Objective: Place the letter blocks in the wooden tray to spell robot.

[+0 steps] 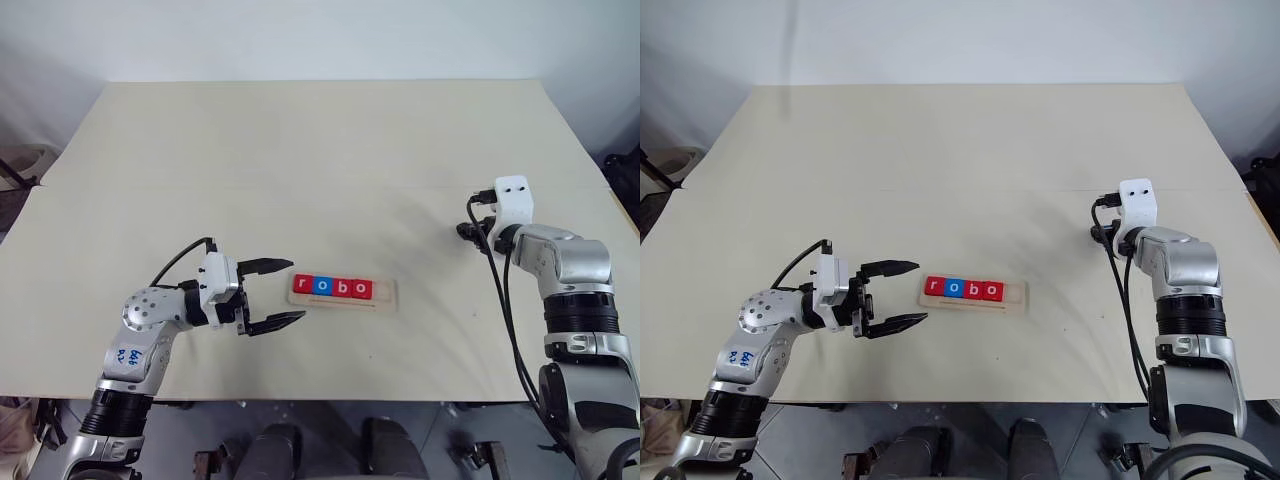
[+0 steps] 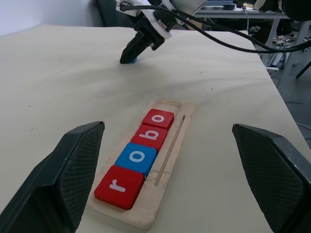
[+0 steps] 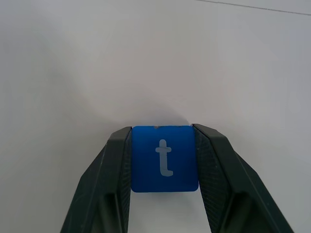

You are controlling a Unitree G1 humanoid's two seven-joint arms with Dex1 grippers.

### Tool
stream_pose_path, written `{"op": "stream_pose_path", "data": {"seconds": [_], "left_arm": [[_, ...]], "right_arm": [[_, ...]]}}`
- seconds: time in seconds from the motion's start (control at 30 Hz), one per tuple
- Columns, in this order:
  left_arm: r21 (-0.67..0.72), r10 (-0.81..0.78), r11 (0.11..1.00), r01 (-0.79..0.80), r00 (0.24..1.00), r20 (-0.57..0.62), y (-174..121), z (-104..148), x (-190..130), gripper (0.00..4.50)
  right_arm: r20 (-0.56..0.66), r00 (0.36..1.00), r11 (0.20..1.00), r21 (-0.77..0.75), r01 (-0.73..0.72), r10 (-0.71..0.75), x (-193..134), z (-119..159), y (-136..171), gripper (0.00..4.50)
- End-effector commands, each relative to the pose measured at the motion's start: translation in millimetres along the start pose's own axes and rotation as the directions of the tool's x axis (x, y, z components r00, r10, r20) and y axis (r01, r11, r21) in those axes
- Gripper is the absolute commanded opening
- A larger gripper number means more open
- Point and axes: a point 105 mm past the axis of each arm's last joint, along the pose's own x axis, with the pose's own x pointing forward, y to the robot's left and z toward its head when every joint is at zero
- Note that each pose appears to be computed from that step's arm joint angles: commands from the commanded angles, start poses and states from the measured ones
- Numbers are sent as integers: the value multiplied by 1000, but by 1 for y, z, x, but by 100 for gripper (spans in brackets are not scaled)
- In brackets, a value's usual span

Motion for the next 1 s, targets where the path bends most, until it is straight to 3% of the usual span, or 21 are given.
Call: {"op": "stream_pose_path", "data": {"seconds": [0.03,0.27,0.4,0.57,0.73,0.87,1.0], "left_arm": [[21,-10,1000,9,1000,17,1,7,-1,450],[12,-30,999,30,999,17,1,6,0,450],[6,-50,999,50,998,24,2,5,5,450],[7,-61,998,61,998,28,3,5,7,450],[9,-64,998,64,998,28,3,5,7,450],[8,-60,998,60,998,24,3,5,5,450],[9,-56,998,56,998,21,2,4,4,450]], "right_arm": [[-7,1000,999,24,-21,21,-20,-3,7,144],[-48,998,998,65,-28,31,-59,-29,26,144],[-87,996,986,164,-16,31,-77,-60,50,144],[-87,996,973,230,5,15,-81,-65,63,144],[-89,996,975,222,1,19,-82,-66,62,314],[81,993,990,106,-97,88,-86,-26,49,449],[134,955,964,-55,-261,266,-95,-17,39,449]]}}
